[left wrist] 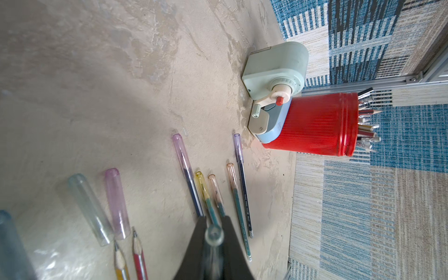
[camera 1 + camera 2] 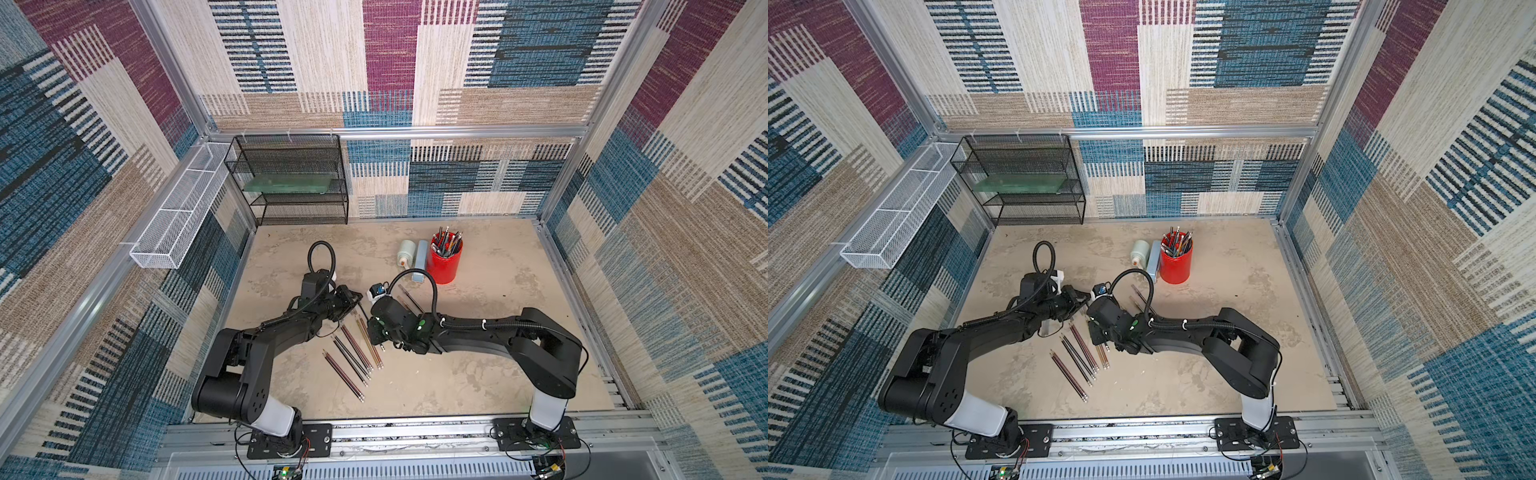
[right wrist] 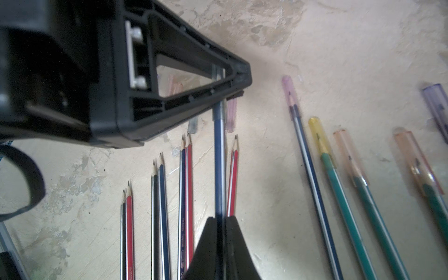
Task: Remove the protective cover of the pencils
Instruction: Remove the protective sleeve from the pencil.
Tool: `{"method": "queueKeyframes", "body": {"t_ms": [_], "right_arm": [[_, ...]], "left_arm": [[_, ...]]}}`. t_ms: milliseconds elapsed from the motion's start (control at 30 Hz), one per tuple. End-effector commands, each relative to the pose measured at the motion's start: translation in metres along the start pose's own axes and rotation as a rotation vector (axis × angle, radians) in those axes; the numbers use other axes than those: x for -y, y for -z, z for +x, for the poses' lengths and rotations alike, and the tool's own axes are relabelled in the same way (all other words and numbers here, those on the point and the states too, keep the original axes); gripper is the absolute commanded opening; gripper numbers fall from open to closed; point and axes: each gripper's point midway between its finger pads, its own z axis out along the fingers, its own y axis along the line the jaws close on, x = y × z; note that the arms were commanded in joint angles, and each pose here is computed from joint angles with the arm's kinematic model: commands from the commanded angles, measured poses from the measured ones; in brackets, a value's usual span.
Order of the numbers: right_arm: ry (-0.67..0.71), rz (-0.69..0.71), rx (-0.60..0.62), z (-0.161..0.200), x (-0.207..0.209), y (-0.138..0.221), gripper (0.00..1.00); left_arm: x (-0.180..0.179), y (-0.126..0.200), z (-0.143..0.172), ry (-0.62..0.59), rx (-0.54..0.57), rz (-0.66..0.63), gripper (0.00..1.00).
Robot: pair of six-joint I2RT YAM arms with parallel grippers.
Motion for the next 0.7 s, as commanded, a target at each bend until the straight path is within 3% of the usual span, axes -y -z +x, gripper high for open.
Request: {"method": "queueKeyframes", "body": {"t_ms": [0, 100, 300, 567, 667], "right_arm": [[0.003, -0.013, 0.011, -0.003, -0.003, 0.001, 0.07], [0.01, -0.008, 0.006, -0.004, -0.004, 0.0, 0.24], [0.011, -0.005, -0.013, 0.0, -0.005, -0.01, 0.27], [0.008, -0.017, -0.023, 0.004, -0.005, -0.011, 0.03], [0.006, -0.018, -0.027, 0.006, -0.005, -0.01, 0.0]], "left_arm": [[0.003, 0.0, -0.002, 0.01, 0.002, 0.008, 0.07], [0.002, 0.0, -0.002, 0.011, 0.003, 0.001, 0.05], [0.002, 0.001, -0.002, 0.01, 0.002, -0.002, 0.04], [0.002, 0.0, -0.003, 0.007, 0.0, -0.01, 0.02], [0.001, 0.001, -0.003, 0.007, 0.004, -0.015, 0.01]]}}
